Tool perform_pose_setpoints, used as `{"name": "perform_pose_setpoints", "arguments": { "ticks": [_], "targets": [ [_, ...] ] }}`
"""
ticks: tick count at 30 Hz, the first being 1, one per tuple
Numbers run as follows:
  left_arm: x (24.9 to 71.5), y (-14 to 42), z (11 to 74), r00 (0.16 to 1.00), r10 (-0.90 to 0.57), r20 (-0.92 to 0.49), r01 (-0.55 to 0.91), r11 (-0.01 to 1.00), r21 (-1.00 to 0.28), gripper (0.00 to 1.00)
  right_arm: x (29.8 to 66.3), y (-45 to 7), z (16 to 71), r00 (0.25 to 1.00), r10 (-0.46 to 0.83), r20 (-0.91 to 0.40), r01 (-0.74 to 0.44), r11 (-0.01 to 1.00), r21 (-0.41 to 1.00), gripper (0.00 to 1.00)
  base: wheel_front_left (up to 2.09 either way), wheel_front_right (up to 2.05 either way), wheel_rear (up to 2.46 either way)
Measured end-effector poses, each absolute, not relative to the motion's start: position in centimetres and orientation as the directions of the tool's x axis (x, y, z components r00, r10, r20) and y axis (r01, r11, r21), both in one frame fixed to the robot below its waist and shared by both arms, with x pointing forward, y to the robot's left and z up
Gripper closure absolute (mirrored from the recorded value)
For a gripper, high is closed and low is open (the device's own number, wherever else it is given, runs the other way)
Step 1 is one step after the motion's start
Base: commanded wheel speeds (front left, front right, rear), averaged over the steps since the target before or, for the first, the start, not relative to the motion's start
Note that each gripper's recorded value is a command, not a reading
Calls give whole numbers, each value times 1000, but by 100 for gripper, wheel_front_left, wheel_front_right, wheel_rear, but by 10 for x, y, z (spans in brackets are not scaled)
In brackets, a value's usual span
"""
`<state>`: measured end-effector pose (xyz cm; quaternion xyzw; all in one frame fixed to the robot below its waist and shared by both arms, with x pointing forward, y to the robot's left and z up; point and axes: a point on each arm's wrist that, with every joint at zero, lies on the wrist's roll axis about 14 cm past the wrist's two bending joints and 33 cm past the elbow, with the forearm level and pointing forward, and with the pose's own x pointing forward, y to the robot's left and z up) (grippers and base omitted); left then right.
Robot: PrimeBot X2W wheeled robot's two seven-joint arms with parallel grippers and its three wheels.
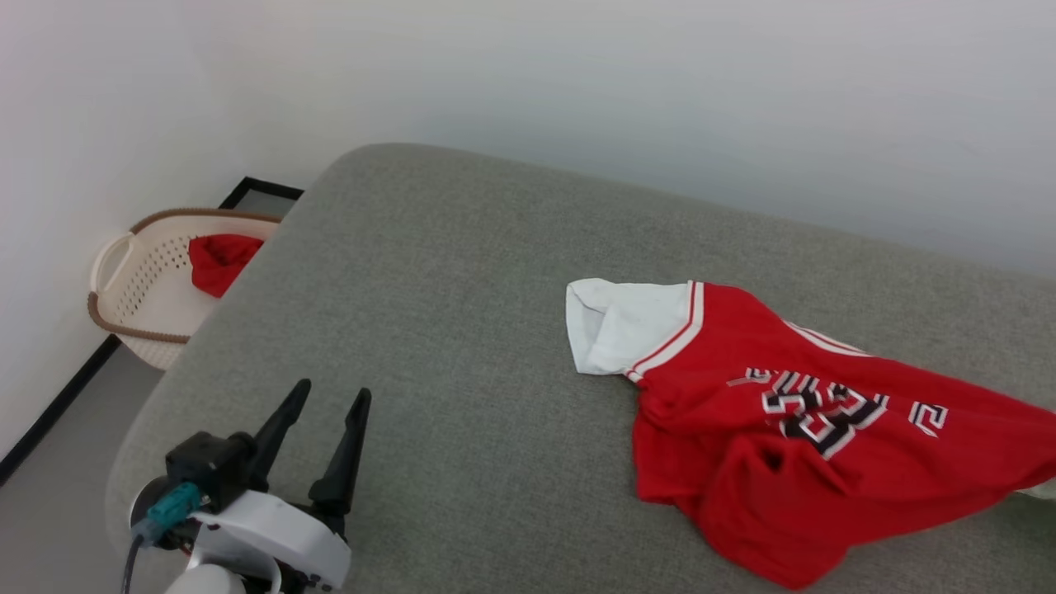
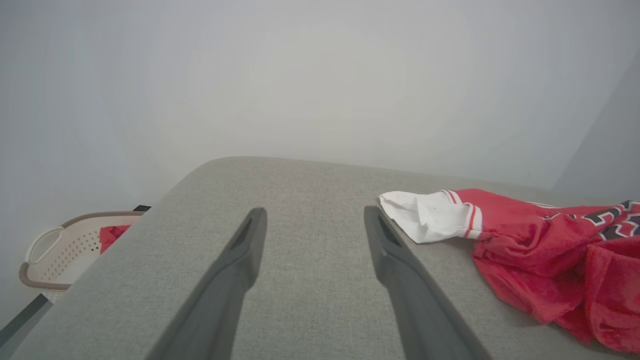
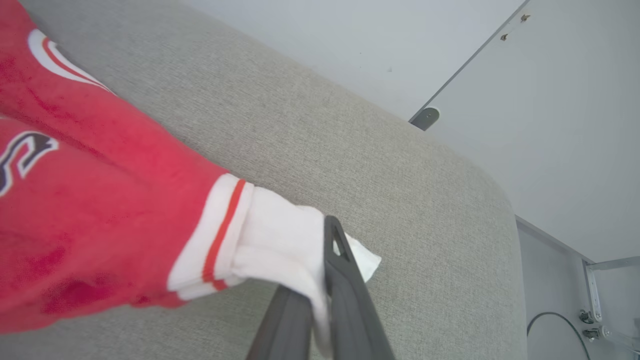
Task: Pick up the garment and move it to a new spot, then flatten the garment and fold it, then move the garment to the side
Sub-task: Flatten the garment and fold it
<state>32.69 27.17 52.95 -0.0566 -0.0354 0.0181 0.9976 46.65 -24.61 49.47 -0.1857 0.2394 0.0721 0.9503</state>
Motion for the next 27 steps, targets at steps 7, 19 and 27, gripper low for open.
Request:
{"name": "perform_pose_setpoints", "arguments": {
  "ticks": [7,19,27],
  "targets": [
    [333,266,522,999,24,41,-19,993,-116,0,469,-269,465,841,-12,-541,-181,936,-303,100,0,0,0],
    [350,251,522,999,-41,32,44,994,-103,0,461,-268,445,818,-12,-574,-159,956,-246,0,0,0,0],
    [360,236,531,994,-104,41,108,990,-86,0,449,-264,476,865,25,-501,-154,964,-217,0,0,0,0]
  ]
}}
